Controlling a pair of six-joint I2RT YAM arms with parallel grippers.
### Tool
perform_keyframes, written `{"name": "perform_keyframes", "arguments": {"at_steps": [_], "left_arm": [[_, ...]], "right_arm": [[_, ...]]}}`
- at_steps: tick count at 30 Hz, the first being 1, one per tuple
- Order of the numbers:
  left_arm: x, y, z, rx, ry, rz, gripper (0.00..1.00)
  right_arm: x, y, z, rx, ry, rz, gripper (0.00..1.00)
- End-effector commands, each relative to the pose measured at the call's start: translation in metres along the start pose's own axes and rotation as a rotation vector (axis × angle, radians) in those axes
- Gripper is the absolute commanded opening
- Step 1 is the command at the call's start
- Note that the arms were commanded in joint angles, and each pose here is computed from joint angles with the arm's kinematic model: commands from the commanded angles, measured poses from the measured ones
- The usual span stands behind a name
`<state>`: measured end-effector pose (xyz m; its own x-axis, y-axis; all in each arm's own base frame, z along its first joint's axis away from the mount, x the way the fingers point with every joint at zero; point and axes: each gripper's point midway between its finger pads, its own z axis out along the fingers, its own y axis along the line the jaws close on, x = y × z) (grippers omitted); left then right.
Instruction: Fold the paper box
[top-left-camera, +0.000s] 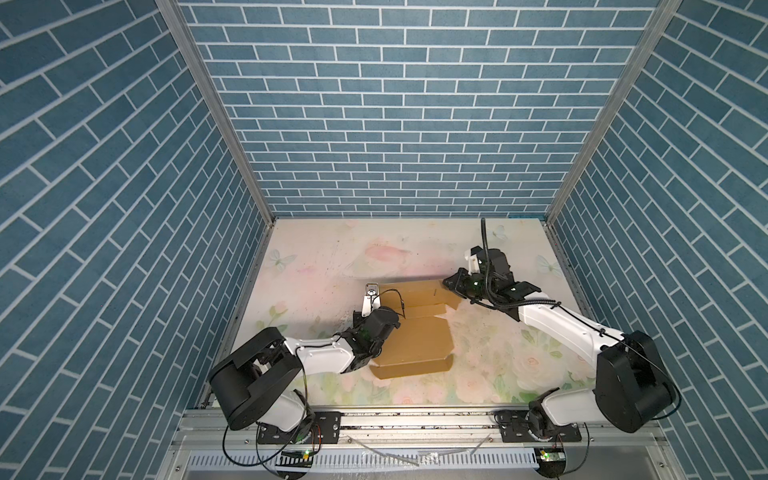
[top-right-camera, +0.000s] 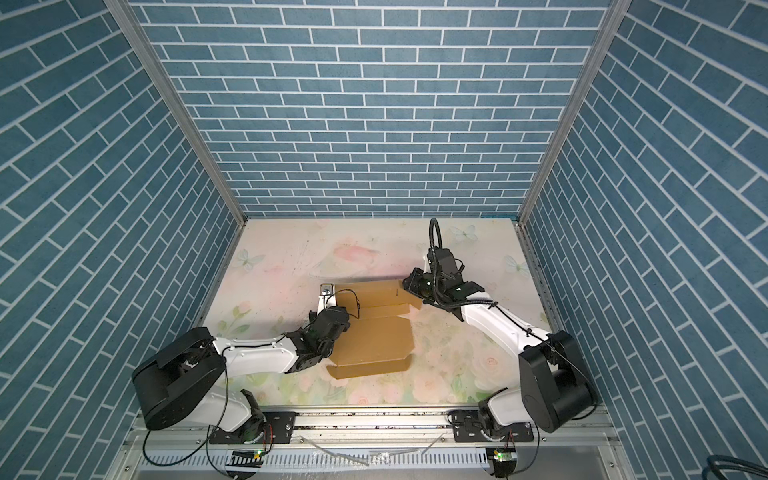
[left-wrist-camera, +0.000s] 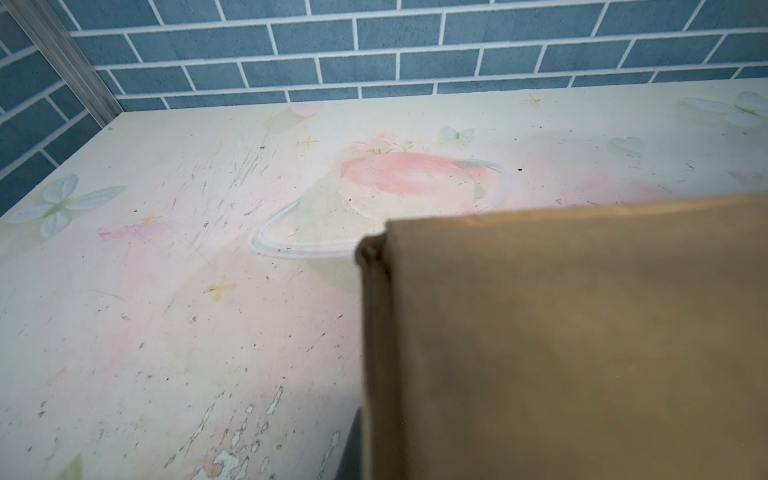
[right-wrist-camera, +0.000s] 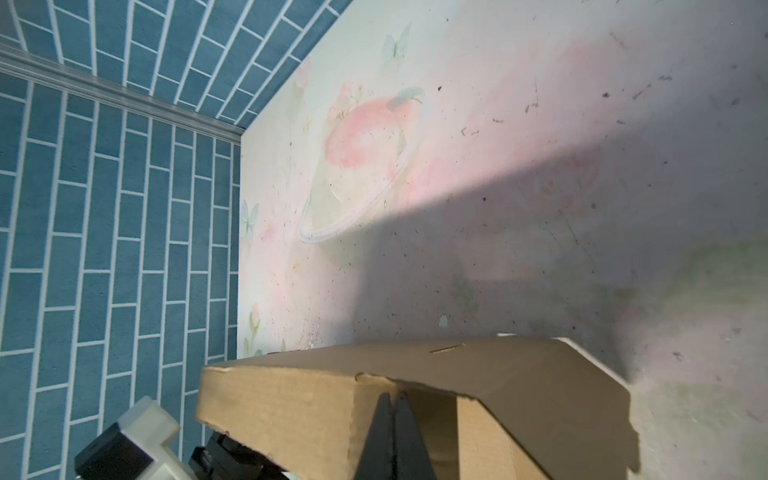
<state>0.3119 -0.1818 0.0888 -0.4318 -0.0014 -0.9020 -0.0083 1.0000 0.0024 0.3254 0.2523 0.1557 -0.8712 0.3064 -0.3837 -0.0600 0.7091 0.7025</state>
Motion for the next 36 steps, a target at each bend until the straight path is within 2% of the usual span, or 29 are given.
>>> {"name": "perform_keyframes", "arguments": {"at_steps": [1,7,20,28,36], "left_arm": [[0.003,0.009,-0.001,-0.028,-0.001,-0.018,0.05],[0.002,0.008,-0.001,-0.025,-0.003,-0.039,0.04],[0.003,0.008,-0.001,-0.027,0.004,-0.056,0.04],[-0.002,0.015,-0.004,-0.063,-0.001,-0.074,0.04],[-0.003,0.018,-0.008,-0.066,0.003,-0.074,0.04]], "right_arm": [[-0.007,0.008,0.007,-0.010,-0.031,-0.019,0.05],[-0.002,0.015,0.022,-0.042,-0.018,0.009,0.04],[-0.005,0.029,0.026,-0.075,-0.018,0.010,0.05],[0.010,-0.014,0.019,0.047,-0.022,0.012,0.14],[0.029,-0.046,0.020,0.098,0.030,-0.016,0.22]]}}
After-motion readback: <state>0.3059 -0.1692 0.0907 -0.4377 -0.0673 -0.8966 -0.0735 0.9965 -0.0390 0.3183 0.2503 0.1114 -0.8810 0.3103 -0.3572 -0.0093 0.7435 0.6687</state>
